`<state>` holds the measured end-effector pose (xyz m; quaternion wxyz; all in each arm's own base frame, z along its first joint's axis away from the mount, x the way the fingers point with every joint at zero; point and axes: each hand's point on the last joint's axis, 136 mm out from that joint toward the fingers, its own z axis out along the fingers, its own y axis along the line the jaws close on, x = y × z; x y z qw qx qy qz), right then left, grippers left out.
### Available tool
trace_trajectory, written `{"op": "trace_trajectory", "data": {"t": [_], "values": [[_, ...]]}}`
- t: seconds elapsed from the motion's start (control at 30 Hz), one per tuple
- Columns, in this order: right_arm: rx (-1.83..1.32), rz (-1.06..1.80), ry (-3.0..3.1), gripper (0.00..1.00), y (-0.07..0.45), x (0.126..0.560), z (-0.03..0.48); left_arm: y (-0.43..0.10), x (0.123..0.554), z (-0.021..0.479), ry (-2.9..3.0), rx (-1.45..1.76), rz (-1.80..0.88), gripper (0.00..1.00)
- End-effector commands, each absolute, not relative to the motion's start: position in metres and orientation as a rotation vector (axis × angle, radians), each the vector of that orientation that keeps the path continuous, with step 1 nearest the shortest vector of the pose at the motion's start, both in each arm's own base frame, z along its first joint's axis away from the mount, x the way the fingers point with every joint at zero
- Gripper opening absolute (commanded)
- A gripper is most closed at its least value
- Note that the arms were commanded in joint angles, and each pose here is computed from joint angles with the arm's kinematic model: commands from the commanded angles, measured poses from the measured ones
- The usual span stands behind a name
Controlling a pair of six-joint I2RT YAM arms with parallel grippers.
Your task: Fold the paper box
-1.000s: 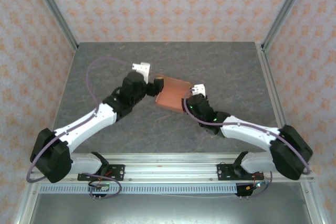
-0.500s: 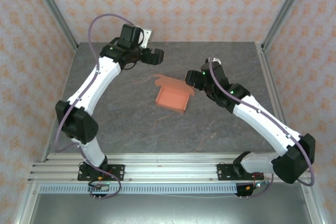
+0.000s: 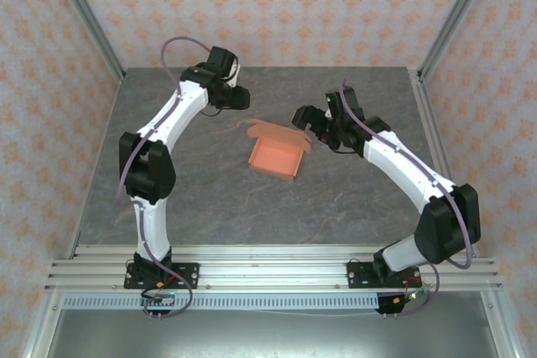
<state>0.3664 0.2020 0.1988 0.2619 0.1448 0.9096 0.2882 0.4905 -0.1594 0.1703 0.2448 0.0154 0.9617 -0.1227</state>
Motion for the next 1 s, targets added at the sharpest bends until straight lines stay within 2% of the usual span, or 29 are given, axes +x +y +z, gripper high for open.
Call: {"op": "trace_trajectory", "data": {"t": [0.0,0.2,0.43,0.67,0.87,0.93,0.97], "values": [[0.411,0.883,2.463,0.92,0.215,0.367,0.196,-0.156,0.493,0.159,2.643,-0.018,-0.313,0.38],[0.438,0.903,2.498,0.91,0.220,0.361,0.174,-0.168,0.483,0.127,2.688,-0.035,-0.415,0.23],[0.466,0.975,2.485,0.96,0.227,0.362,0.162,-0.182,0.469,0.098,2.684,-0.081,-0.571,0.13],[0.396,0.941,2.444,1.00,0.224,0.366,0.173,-0.177,0.466,0.094,2.654,-0.108,-0.546,0.08],[0.406,0.705,2.392,0.99,0.183,0.361,0.196,-0.143,0.473,0.118,2.593,-0.165,-0.396,0.08],[0.403,0.623,2.391,1.00,0.173,0.361,0.199,-0.130,0.478,0.140,2.547,-0.205,-0.374,0.11],[0.404,0.591,2.393,0.99,0.169,0.362,0.199,-0.127,0.480,0.147,2.535,-0.226,-0.379,0.18]]}}
